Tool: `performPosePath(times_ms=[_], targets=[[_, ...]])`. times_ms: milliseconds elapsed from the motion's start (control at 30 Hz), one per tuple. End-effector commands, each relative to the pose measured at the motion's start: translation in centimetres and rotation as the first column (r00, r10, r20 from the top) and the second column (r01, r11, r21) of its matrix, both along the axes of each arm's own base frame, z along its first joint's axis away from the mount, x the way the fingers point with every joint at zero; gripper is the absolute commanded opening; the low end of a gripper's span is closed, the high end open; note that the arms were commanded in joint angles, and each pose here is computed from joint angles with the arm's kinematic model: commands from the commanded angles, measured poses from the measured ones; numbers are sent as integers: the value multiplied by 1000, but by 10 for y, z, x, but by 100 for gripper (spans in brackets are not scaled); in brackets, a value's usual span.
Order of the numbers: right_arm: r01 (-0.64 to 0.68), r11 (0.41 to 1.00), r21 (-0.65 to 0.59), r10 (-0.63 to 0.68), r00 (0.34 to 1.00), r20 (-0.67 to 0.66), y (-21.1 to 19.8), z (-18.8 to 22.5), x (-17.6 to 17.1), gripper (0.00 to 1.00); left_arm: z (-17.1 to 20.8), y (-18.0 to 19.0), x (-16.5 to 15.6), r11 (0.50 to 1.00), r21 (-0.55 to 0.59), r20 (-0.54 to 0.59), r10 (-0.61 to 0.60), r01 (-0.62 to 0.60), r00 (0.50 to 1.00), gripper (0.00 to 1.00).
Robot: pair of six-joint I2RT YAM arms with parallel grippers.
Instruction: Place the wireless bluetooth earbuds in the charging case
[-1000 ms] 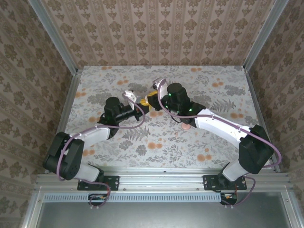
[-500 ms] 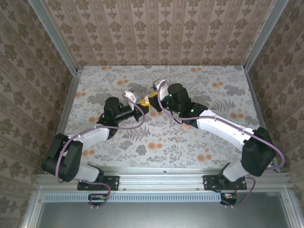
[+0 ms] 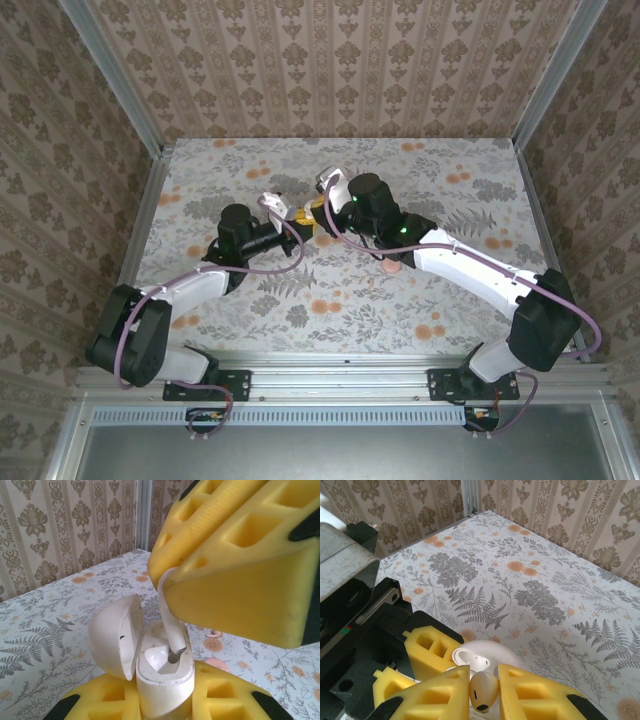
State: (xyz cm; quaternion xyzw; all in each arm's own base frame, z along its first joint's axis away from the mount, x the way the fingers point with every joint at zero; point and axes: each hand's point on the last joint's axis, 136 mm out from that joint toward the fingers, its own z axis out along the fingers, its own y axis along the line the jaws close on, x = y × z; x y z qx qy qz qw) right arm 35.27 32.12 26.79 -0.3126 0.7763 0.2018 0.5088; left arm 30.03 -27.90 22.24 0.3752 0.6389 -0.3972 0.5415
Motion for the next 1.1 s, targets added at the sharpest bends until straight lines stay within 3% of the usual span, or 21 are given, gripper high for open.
performPosePath(times_ms=[0, 333, 767, 1067], targets=[[-14, 998, -62, 14, 1000, 7, 1, -3, -2, 19, 23, 2, -1, 1000, -19, 74, -1, 2, 997, 11], [-50, 987, -151, 52, 999, 14, 6, -13, -8, 19, 26, 2, -1, 1000, -16, 86, -1, 3, 996, 11], [-88, 987, -133, 90, 996, 7, 13, -10, -14, 27, 28, 2, 0, 1000, -15, 87, -4, 5, 996, 11], [-133, 990, -46, 137, 987, 89, 14, 15, -22, 44, 23, 2, -3, 1000, -5, 86, -7, 8, 996, 11]])
